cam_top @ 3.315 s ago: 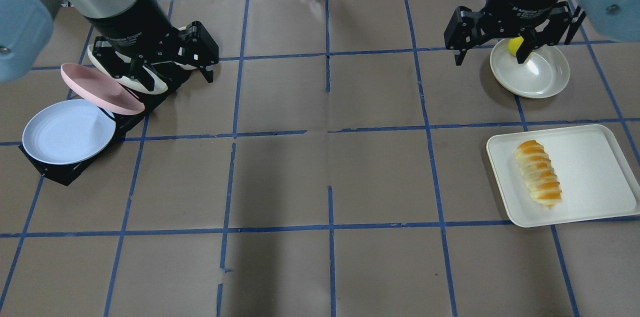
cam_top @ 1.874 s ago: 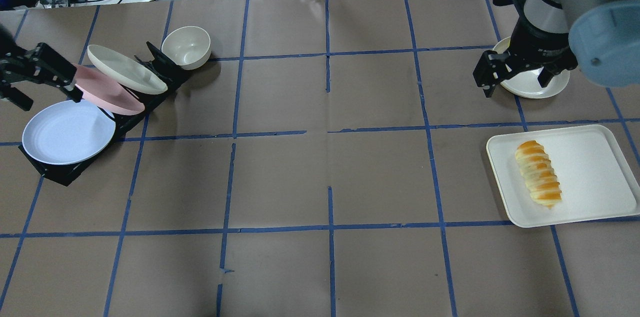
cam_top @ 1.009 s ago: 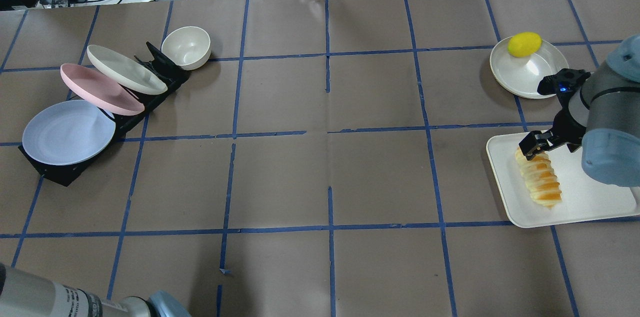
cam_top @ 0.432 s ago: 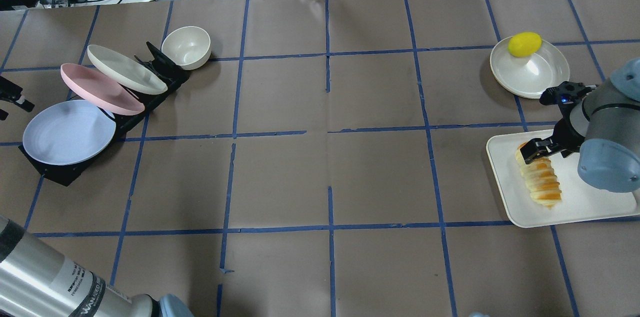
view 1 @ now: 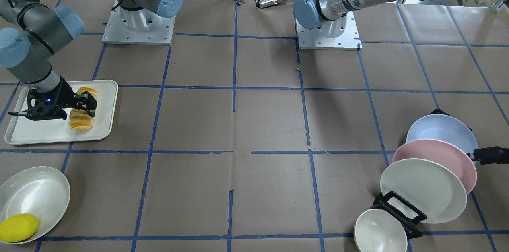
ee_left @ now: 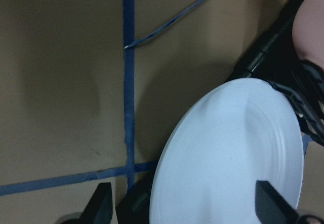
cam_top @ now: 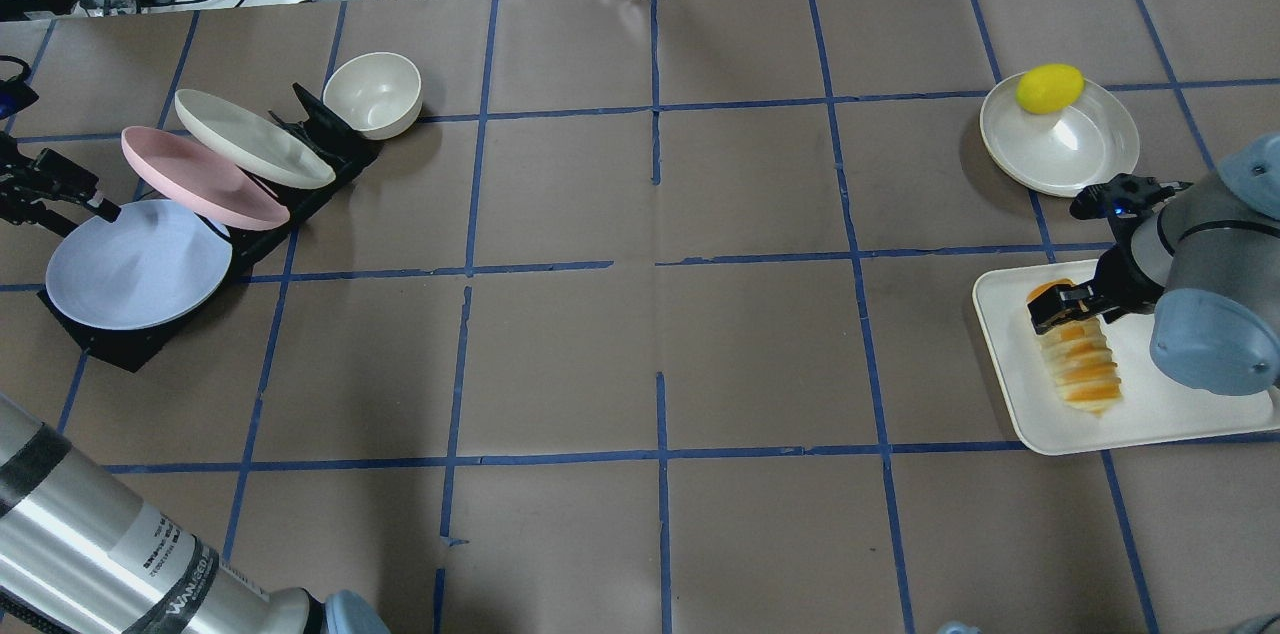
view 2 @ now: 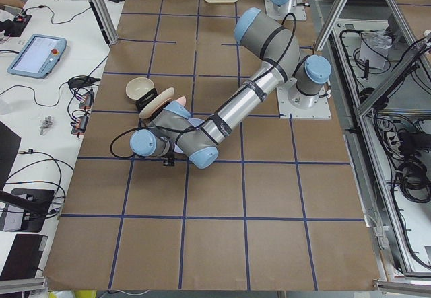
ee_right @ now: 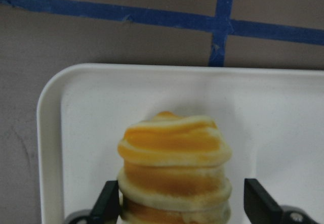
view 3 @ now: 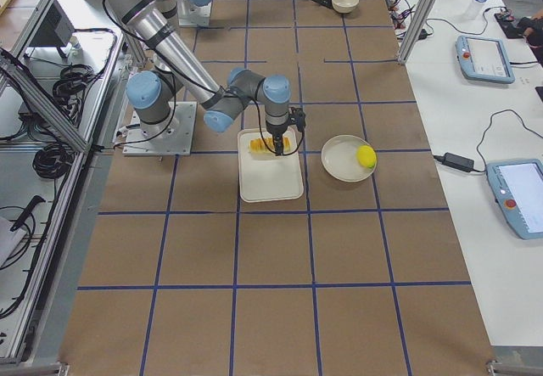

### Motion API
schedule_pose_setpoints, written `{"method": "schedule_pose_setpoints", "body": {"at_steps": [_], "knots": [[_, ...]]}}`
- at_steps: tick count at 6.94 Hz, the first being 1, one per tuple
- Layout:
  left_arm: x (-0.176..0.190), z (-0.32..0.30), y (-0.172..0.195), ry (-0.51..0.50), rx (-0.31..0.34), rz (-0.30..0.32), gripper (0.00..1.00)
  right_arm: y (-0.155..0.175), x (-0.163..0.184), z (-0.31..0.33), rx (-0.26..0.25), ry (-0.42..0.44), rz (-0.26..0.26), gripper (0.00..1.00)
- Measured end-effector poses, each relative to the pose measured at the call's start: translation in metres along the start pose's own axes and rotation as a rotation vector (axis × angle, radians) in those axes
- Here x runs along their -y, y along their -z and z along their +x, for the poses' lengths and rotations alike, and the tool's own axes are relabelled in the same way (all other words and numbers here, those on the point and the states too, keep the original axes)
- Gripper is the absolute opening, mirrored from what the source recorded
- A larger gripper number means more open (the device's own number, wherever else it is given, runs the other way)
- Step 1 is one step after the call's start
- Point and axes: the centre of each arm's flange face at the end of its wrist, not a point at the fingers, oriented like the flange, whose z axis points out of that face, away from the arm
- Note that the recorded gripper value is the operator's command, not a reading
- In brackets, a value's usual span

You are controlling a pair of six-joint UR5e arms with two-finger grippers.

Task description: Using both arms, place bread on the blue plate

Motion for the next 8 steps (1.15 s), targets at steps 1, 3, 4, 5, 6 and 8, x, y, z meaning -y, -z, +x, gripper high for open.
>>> {"method": "schedule_pose_setpoints", "body": {"at_steps": [1, 3, 4, 5, 6, 8], "knots": [[0.0, -0.003, -0.007, 0.003, 0.004, -0.022, 0.63, -0.001, -0.001, -0.002, 0.01, 0.003, 0.0, 0.88], [-0.001, -0.004, -0.014, 0.006, 0.001, -0.041, 0.2, -0.006, -0.006, -0.006, 0.024, 0.008, -0.011, 0.9], [-0.002, -0.004, -0.014, 0.005, -0.002, -0.044, 0.12, -0.008, -0.01, -0.006, 0.03, 0.003, -0.017, 0.87], [-0.003, -0.003, -0.012, 0.006, -0.008, -0.05, 0.09, -0.009, -0.014, -0.003, 0.038, -0.008, -0.029, 0.81], [-0.004, 0.0, -0.007, 0.006, -0.012, -0.051, 0.09, -0.008, -0.017, 0.0, 0.049, -0.016, -0.043, 0.69], [-0.015, 0.011, 0.015, 0.006, -0.014, -0.05, 0.09, -0.003, -0.019, 0.001, 0.053, 0.009, -0.05, 0.03]]}}
